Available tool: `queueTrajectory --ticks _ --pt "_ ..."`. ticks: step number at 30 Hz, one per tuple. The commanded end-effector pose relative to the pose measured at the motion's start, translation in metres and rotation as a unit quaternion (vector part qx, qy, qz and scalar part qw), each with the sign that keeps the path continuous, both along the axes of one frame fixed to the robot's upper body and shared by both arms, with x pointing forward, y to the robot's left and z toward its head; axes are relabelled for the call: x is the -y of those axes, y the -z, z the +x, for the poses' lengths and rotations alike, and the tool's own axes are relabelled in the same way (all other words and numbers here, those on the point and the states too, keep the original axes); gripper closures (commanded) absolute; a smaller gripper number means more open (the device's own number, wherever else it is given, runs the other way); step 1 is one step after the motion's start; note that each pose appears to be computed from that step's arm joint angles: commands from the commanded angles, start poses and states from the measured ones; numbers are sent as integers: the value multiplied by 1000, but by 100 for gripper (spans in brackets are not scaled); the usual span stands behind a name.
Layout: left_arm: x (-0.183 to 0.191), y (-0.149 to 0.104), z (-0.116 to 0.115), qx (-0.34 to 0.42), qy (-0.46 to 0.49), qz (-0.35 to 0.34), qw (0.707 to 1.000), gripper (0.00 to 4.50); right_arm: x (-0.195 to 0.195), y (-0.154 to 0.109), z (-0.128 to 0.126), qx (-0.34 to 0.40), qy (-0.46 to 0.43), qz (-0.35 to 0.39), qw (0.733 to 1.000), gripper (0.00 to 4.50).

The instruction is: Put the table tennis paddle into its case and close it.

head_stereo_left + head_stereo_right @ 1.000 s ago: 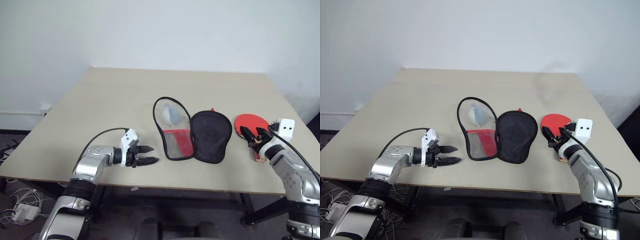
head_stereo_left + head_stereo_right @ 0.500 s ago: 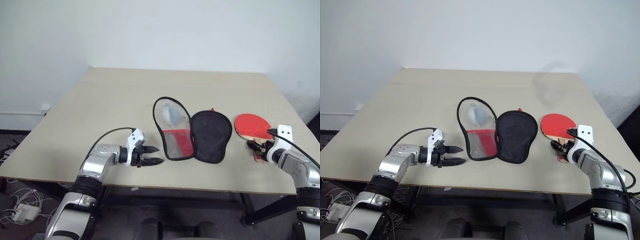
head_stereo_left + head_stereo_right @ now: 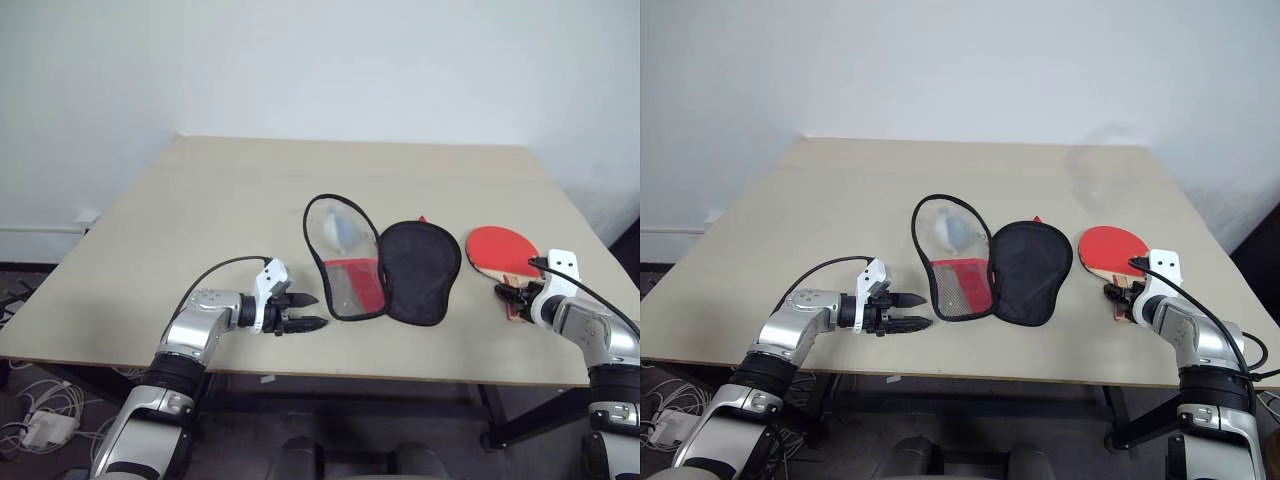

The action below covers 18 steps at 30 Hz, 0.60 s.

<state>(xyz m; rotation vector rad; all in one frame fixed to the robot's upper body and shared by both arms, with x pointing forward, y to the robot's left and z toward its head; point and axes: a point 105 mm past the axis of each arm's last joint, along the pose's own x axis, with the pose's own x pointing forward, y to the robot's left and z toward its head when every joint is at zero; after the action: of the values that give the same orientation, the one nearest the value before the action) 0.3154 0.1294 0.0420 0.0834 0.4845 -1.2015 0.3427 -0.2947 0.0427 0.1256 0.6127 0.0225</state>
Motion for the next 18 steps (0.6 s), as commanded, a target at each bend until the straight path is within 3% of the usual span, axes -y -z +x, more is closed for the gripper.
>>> queueTrajectory --ticks 1,3,8,11,18 --pt "5 -11 3 22 7 -5 1000 116 5 -11 9 19 13 -19 1000 304" --pt "6 -11 4 22 6 -6 1000 116 6 -11 10 22 24 -20 999 338" --pt "7 -10 3 22 5 -7 1000 116 12 -22 14 51 61 -24 997 338" --pt "8 -9 3 20 7 -7 1000 116 8 -45 17 92 89 -24 991 338" --pt "13 -9 4 17 14 -7 1000 116 -68 -83 21 135 39 28 990 338"
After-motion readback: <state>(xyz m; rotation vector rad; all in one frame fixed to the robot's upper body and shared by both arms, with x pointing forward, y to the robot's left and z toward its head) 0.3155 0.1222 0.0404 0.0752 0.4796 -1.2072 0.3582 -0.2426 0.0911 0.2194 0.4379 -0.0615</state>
